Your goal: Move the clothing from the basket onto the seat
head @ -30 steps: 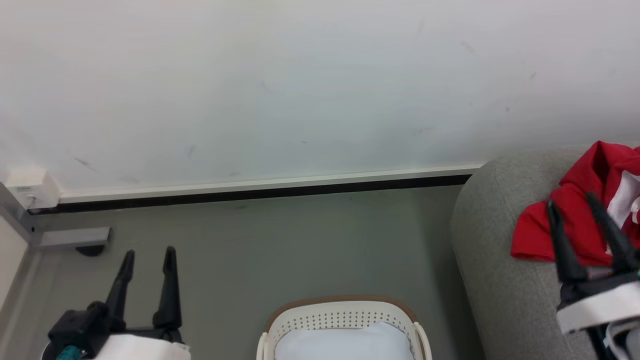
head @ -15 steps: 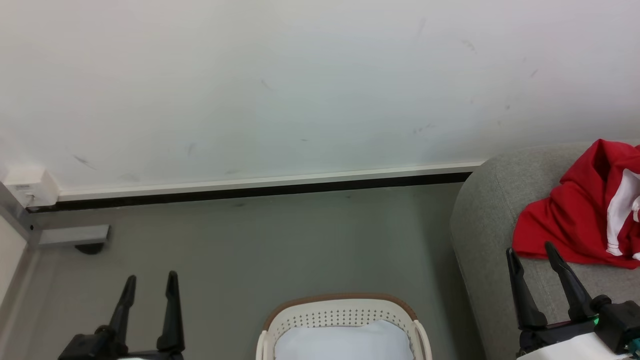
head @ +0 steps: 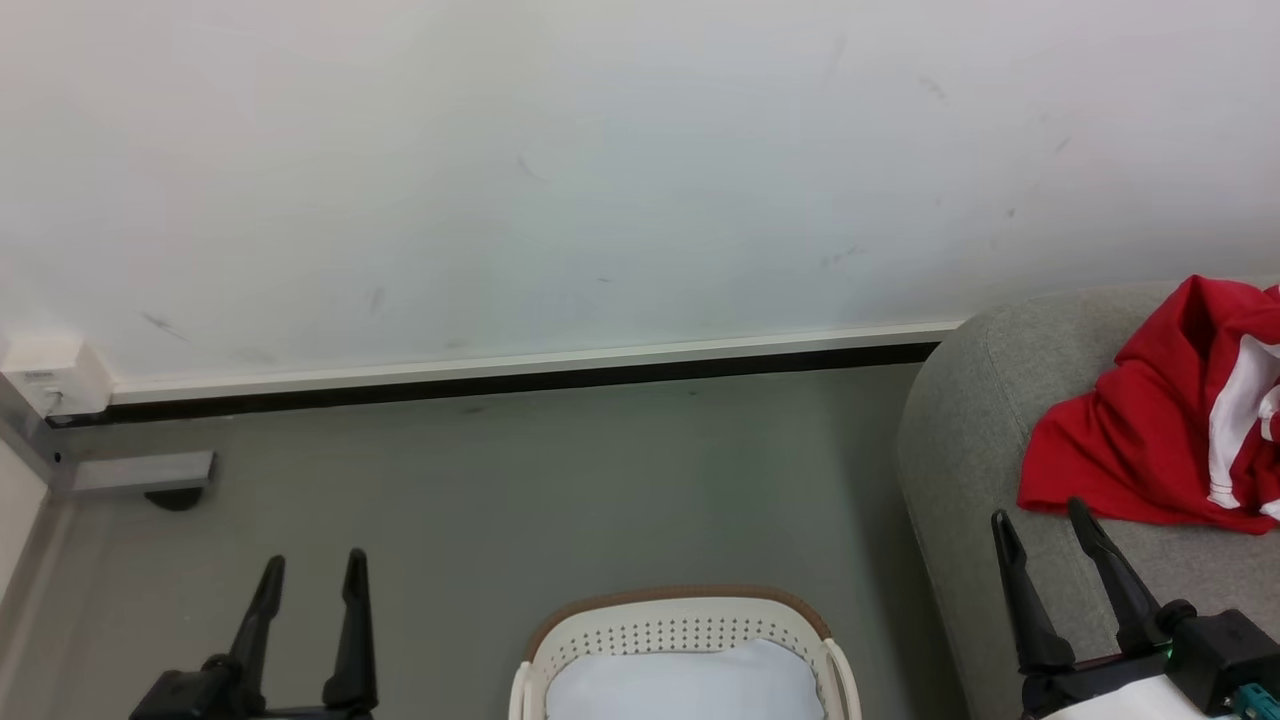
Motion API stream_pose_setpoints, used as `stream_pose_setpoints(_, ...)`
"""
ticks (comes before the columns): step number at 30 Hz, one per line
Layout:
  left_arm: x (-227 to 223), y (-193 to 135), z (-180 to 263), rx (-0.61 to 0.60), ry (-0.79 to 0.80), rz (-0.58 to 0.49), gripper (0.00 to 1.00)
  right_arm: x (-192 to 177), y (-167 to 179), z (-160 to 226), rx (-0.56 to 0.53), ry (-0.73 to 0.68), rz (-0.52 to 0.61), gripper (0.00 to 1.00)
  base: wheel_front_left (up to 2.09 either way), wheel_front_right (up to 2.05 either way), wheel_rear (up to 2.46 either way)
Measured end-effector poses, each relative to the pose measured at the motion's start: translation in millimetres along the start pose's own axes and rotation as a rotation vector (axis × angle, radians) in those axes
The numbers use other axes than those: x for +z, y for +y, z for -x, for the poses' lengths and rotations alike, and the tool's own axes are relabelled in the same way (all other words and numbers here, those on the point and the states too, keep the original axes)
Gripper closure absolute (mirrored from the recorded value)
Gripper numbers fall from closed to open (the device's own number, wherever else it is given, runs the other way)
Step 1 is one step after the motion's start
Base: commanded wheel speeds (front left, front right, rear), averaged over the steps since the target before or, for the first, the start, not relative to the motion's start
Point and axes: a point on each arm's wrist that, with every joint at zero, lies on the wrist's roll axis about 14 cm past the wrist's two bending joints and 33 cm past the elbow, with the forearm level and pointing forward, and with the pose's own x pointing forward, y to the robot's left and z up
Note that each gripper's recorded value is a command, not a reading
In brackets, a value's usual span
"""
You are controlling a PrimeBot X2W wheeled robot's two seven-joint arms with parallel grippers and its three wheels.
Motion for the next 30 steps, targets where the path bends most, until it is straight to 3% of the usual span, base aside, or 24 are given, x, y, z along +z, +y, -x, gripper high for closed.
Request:
stream_pose_setpoints(23, -3, -3, 0, -0.015, 0.010, 0.012, 0.00, -4, 4, 2, 0.009, 0.013, -0.010, 0.00, 0.00, 0.00, 0.00)
stream_pose_setpoints(24, -6, -3, 1, -0.015, 0.018, 0.014, 1.00, -6, 4, 2, 0.007, 0.019, -0.011, 1.00, 0.00, 0.00, 0.00)
stream_pose_setpoints(30, -28, -1, 10, 0.004, 0.098, 0.048, 1.00, -28, 3, 13, -0.017, 0.087, -0.056, 1.00, 0.00, 0.00, 0.00)
